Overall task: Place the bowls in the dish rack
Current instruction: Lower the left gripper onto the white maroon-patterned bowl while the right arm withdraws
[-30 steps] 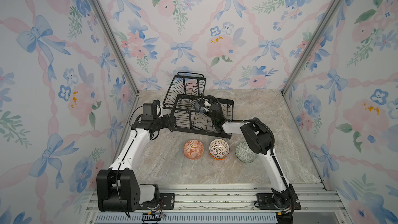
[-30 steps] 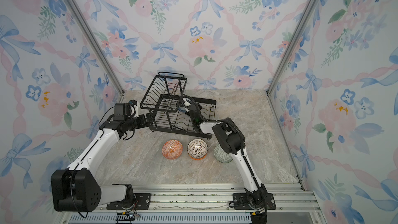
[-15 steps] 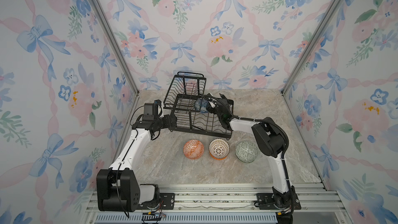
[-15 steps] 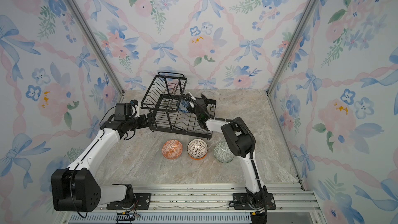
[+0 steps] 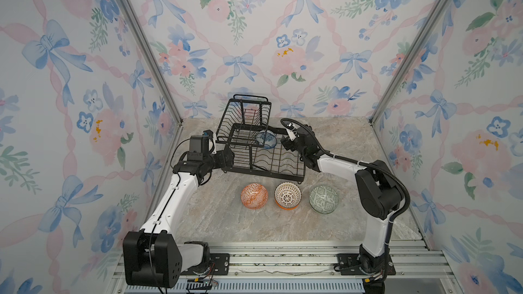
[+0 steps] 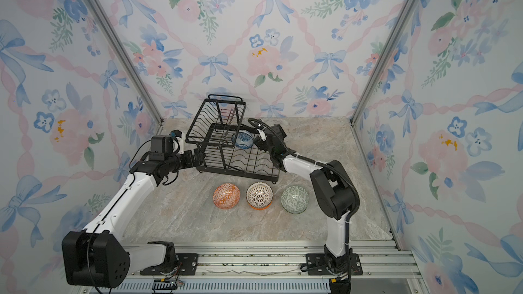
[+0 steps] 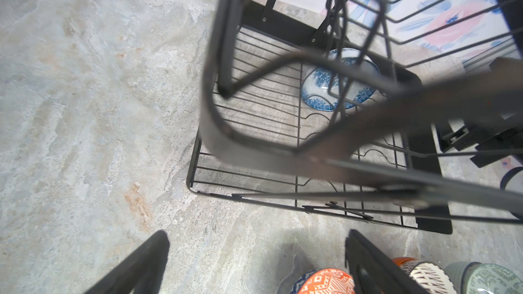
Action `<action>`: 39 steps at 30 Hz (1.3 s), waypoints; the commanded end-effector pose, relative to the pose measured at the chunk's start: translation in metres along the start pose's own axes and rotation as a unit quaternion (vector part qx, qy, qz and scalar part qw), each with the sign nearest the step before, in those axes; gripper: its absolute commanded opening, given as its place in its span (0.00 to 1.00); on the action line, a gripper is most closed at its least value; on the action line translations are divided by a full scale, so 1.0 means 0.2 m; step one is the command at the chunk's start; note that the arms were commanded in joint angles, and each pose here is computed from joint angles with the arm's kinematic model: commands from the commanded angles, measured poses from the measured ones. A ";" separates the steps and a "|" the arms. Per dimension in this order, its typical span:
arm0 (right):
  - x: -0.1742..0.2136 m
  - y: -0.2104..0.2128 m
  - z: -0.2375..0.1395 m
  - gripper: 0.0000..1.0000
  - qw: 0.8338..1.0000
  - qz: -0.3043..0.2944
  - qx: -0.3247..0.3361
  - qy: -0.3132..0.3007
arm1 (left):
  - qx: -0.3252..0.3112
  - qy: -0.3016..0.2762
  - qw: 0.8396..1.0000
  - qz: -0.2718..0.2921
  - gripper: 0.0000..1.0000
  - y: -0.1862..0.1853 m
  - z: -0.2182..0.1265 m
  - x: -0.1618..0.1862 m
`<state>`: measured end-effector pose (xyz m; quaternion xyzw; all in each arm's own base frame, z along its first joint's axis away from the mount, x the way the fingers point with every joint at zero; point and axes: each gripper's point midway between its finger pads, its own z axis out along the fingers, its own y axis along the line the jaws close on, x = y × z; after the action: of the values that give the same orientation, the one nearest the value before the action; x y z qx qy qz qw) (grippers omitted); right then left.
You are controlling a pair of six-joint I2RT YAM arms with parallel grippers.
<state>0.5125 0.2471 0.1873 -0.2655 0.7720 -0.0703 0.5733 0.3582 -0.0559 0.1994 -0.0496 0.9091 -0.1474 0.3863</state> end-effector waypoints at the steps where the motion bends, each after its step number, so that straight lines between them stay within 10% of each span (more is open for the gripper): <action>1: 0.05 -0.03 -0.09 0.97 0.998 0.032 -0.021 0.041 | -0.006 -0.010 1.000 -0.003 0.98 0.01 -0.05 0.03; 16: 0.05 -0.25 -0.65 0.97 0.977 0.151 -0.069 0.134 | 0.041 -0.003 0.998 0.049 0.98 -0.25 -0.12 0.19; 24: 0.13 -0.22 -0.98 0.97 0.936 0.234 -0.128 0.230 | 0.098 0.055 0.991 0.075 0.98 -0.59 -0.06 0.35; 39: 0.40 -0.16 -1.10 0.97 0.926 0.250 -0.126 0.252 | 0.107 0.148 0.968 0.172 0.95 -0.95 0.20 0.76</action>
<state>0.3055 0.1408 0.2089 -0.1178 0.9342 0.1018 0.3209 0.2629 -0.2620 0.1068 0.1742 0.9411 -0.1651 0.2383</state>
